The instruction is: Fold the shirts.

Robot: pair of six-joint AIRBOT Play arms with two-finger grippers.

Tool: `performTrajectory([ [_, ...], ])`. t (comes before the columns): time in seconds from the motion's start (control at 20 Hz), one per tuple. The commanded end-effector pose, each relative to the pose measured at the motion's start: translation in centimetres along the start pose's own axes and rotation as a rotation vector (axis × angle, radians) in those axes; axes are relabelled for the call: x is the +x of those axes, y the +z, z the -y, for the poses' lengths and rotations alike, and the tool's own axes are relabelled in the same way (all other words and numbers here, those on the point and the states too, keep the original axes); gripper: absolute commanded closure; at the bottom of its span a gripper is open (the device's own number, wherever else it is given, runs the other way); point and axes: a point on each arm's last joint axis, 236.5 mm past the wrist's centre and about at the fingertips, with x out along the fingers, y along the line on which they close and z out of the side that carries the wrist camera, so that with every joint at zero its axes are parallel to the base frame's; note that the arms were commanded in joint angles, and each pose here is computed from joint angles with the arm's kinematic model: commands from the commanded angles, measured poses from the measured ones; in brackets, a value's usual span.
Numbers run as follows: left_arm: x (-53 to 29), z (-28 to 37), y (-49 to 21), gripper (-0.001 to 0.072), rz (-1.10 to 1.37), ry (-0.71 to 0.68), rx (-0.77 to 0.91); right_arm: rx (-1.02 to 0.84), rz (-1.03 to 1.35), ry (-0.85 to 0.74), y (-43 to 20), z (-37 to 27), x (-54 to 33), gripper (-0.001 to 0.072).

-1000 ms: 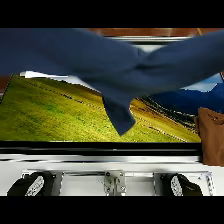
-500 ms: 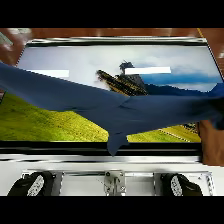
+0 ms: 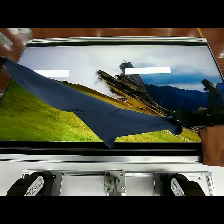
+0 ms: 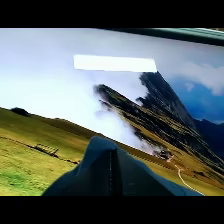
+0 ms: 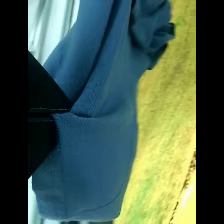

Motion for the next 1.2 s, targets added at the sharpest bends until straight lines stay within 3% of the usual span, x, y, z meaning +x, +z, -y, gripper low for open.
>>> performTrajectory([
  [0.0,8.2,-0.4,-3.3,0.0674,-0.089,-0.086,-0.126,0.13,0.073,0.078,5.1,0.8,5.9,0.0651],
  [0.3,24.1,0.3,-8.3,0.0673,-0.072,-0.068,-0.174,0.351,0.216,0.096,12.1,5.1,13.0,0.0651],
  [0.45,28.5,-0.4,-15.6,0.0674,-0.249,-0.046,-0.288,0.394,0.199,0.095,12.2,6.0,14.9,0.0651],
  [0.5,28.9,-0.7,-18.0,0.064,-0.329,-0.034,-0.364,0.386,0.195,0.093,12.1,6.1,15.1,0.0651],
  [0.6,28.1,-1.4,-20.3,0.0284,-0.439,-0.032,-0.402,0.364,0.195,0.092,12.1,6.1,15.0,0.0651],
  [0.65,26.9,-2.0,-20.4,0.0224,-0.484,-0.038,-0.415,0.351,0.183,0.094,11.9,6.0,15.1,0.0651],
  [0.75,23.0,-3.6,-20.3,0.0244,-0.624,-0.039,-0.406,0.342,0.139,0.104,10.9,5.5,15.2,0.0651],
  [0.8,20.1,-5.3,-20.9,0.0319,-0.724,0.012,-0.399,0.337,0.121,0.104,10.5,5.4,15.2,0.065],
  [0.85,17.1,-7.2,-21.9,0.0343,-0.822,0.08,-0.376,0.326,0.108,0.103,10.2,5.4,15.2,0.065],
  [1.0,11.3,-9.0,-24.8,0.0337,-0.968,0.198,-0.293,0.294,0.096,0.077,9.8,5.9,15.3,0.0651],
  [1.15,11.8,-4.3,-29.8,0.0115,-0.974,0.106,-0.397,0.275,0.115,0.044,10.1,6.7,15.3,0.065],
])
